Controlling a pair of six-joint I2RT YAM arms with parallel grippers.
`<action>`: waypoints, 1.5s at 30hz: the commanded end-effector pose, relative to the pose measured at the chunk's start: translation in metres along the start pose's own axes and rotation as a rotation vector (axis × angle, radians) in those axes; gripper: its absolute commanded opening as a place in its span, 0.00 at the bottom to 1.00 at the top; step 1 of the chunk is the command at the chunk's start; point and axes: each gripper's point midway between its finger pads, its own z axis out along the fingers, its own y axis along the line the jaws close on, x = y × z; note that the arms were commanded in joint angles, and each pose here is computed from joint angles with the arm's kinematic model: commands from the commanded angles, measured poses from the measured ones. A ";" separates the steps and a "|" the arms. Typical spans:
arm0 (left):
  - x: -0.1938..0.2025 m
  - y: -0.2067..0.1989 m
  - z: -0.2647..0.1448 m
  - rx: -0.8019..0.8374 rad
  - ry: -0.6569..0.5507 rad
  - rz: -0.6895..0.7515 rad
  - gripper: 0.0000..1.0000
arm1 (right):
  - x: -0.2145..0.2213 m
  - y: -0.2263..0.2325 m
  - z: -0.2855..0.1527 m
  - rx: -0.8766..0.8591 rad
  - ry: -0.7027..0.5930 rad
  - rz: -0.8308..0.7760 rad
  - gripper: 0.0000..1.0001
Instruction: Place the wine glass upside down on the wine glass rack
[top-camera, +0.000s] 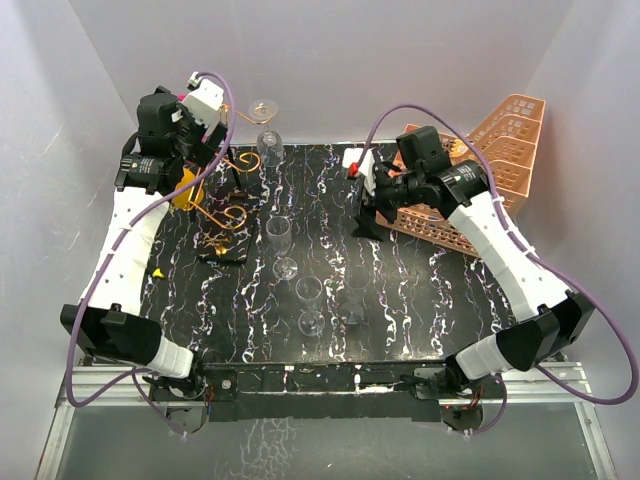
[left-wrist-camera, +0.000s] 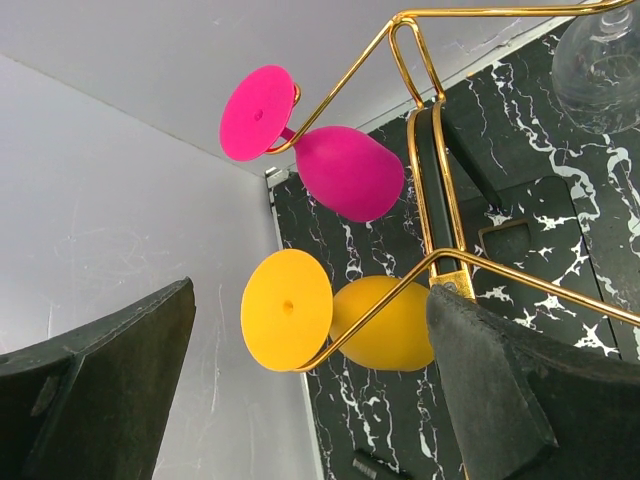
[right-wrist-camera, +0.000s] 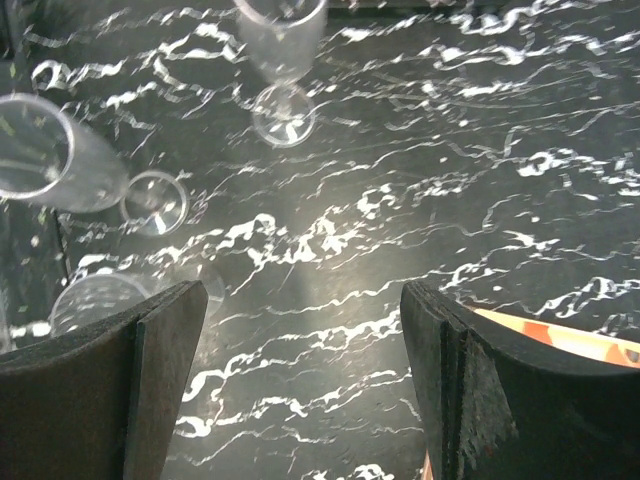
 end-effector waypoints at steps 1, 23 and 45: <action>-0.010 0.017 -0.012 -0.043 -0.036 -0.032 0.97 | 0.013 0.027 -0.005 -0.072 0.036 -0.062 0.85; -0.002 0.037 -0.011 -0.126 -0.022 -0.020 0.97 | -0.054 0.001 0.105 0.057 -0.050 0.058 0.62; -0.006 0.053 -0.024 -0.174 -0.036 -0.016 0.97 | -0.073 -0.003 0.171 0.107 -0.022 0.166 0.48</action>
